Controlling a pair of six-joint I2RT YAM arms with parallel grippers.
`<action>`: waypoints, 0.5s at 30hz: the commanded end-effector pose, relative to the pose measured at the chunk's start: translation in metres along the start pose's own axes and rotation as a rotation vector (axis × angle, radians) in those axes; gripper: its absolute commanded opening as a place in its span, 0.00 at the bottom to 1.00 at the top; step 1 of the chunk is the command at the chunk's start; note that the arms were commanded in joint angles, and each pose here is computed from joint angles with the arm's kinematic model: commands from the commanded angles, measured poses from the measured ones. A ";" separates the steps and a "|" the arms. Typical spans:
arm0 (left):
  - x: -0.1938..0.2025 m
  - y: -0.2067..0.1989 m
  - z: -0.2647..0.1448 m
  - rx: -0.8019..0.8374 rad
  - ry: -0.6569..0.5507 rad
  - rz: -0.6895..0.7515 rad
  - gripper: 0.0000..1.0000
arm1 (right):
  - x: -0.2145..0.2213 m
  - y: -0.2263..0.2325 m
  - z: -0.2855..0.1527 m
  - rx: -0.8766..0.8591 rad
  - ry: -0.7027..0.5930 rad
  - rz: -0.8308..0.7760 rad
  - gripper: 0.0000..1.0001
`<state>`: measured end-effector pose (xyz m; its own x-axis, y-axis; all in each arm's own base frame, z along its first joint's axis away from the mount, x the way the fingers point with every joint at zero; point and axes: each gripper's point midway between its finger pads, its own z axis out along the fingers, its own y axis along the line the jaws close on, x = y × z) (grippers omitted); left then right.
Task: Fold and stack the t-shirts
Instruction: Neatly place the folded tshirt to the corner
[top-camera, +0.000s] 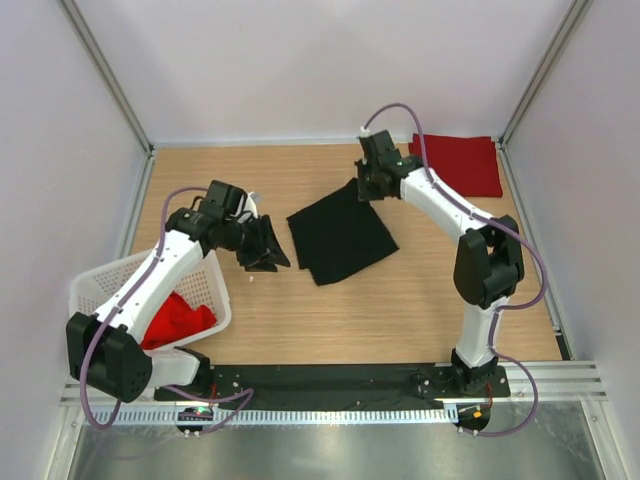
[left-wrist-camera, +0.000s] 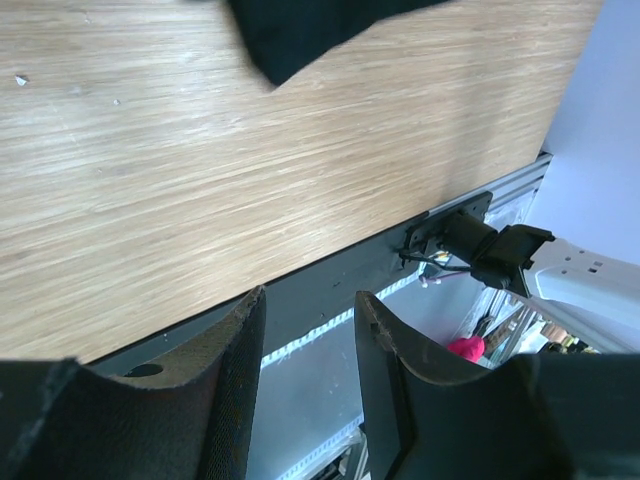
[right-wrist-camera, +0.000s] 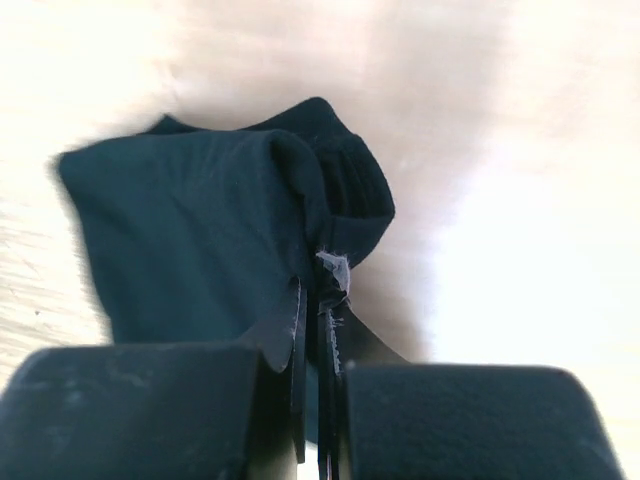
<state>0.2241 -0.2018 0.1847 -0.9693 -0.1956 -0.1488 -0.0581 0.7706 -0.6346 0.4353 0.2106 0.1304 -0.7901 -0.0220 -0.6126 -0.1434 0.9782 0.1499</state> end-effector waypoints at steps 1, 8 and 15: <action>0.001 -0.002 -0.005 0.024 -0.023 0.031 0.42 | -0.018 -0.032 -0.024 0.092 0.054 -0.203 0.01; 0.003 0.009 0.005 0.005 -0.009 0.012 0.42 | -0.097 -0.073 -0.042 0.185 -0.086 -0.232 0.01; 0.002 0.021 0.020 -0.023 0.000 -0.030 0.42 | -0.151 -0.125 -0.048 0.279 -0.156 -0.252 0.01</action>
<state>0.2165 -0.1969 0.1602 -0.9727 -0.2006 -0.1167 -0.0880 0.7841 -0.6144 0.5286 0.1074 0.2001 -0.7128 -0.2176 -0.6668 -0.1626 0.9760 -0.1447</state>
